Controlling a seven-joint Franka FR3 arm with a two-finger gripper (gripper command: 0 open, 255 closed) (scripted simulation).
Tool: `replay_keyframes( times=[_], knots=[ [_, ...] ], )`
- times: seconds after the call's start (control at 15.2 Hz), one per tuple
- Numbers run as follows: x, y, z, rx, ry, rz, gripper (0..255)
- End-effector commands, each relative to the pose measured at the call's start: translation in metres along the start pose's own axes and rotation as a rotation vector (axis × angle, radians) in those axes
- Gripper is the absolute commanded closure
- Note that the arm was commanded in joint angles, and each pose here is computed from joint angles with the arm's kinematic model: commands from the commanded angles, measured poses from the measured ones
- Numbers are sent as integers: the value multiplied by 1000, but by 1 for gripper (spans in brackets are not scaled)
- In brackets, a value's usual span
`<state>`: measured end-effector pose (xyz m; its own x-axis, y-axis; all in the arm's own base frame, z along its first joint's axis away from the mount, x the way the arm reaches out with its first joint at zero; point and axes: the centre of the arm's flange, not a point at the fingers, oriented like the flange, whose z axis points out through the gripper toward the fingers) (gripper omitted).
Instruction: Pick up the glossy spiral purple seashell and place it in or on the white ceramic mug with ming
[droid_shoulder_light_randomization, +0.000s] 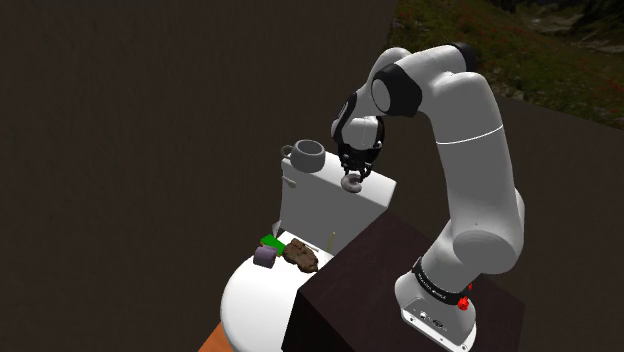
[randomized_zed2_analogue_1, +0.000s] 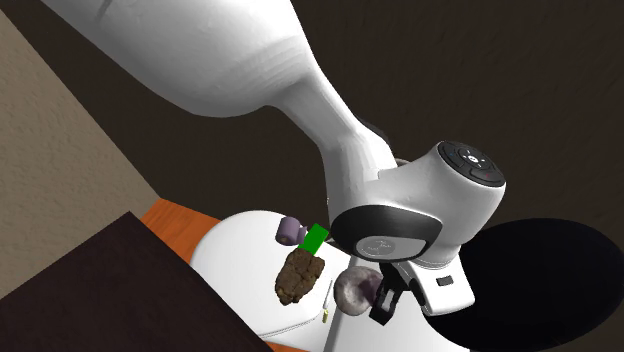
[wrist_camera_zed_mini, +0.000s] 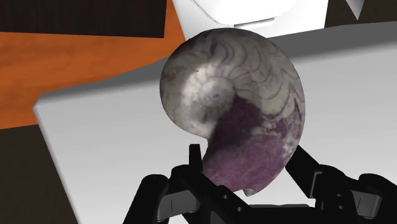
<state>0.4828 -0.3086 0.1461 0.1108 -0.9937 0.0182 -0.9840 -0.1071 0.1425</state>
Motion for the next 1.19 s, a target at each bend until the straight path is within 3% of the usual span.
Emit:
replay_keyframes(
  times=[0.0,0.46,1.12],
  knots=[
    [0,0,0,0,0,0,255],
    [0,0,0,0,0,0,255],
    [1,7,-52,0,0,0,255]
  ],
)
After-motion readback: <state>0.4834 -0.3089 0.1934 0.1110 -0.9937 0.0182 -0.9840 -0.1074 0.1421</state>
